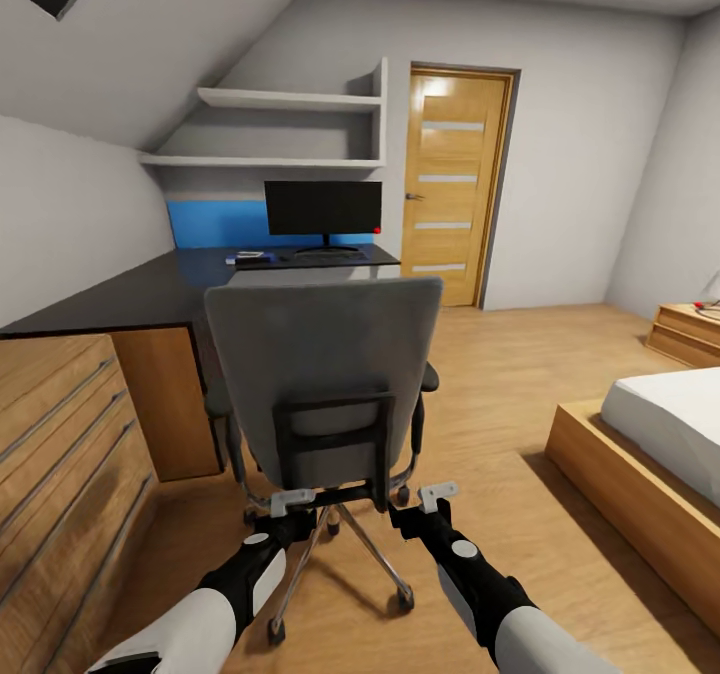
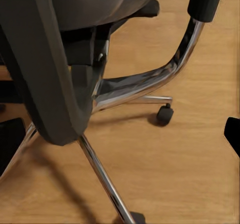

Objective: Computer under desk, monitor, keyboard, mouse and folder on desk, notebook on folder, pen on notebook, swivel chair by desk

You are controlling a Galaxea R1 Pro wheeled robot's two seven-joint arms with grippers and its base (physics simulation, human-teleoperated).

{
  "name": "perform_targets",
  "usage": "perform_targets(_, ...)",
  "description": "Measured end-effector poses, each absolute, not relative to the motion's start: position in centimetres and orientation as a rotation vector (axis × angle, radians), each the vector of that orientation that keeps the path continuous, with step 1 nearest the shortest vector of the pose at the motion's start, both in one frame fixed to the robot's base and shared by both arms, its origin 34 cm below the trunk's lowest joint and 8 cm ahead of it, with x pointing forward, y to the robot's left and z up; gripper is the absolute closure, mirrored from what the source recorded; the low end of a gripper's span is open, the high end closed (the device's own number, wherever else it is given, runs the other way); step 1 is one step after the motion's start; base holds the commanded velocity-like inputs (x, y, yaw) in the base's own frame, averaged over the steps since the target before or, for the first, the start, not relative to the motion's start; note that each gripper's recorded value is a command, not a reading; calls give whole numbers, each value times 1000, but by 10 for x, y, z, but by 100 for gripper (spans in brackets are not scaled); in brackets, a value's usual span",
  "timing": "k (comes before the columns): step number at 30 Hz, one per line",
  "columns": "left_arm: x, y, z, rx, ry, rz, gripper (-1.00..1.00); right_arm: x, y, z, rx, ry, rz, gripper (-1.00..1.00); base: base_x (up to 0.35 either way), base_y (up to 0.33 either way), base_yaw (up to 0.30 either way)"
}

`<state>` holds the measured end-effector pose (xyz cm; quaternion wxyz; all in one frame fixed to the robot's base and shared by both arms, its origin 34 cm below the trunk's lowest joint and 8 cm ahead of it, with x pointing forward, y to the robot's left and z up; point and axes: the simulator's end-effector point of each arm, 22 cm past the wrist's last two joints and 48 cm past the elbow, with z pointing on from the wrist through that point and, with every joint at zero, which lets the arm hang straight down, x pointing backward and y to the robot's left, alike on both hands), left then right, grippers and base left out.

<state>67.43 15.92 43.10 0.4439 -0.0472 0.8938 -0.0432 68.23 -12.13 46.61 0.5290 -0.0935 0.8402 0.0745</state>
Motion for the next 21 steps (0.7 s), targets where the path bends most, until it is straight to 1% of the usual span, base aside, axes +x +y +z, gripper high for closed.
perform_targets(7,674,159,431,-117,2216,-107,-100,682,-121,466,-223,2007,177,-100,296,-172,0)
perform_targets(10,674,160,431,-118,2215,-105,-100,682,-121,466,-223,2008,177,-100,314,-72,0)
perform_targets(15,675,161,431,-118,2215,-104,-100,682,-122,466,-223,2008,176,-100,321,-1,0)
perform_targets(21,675,161,431,-119,2215,-103,-100,682,-121,466,-223,2008,177,-100,322,102,0)
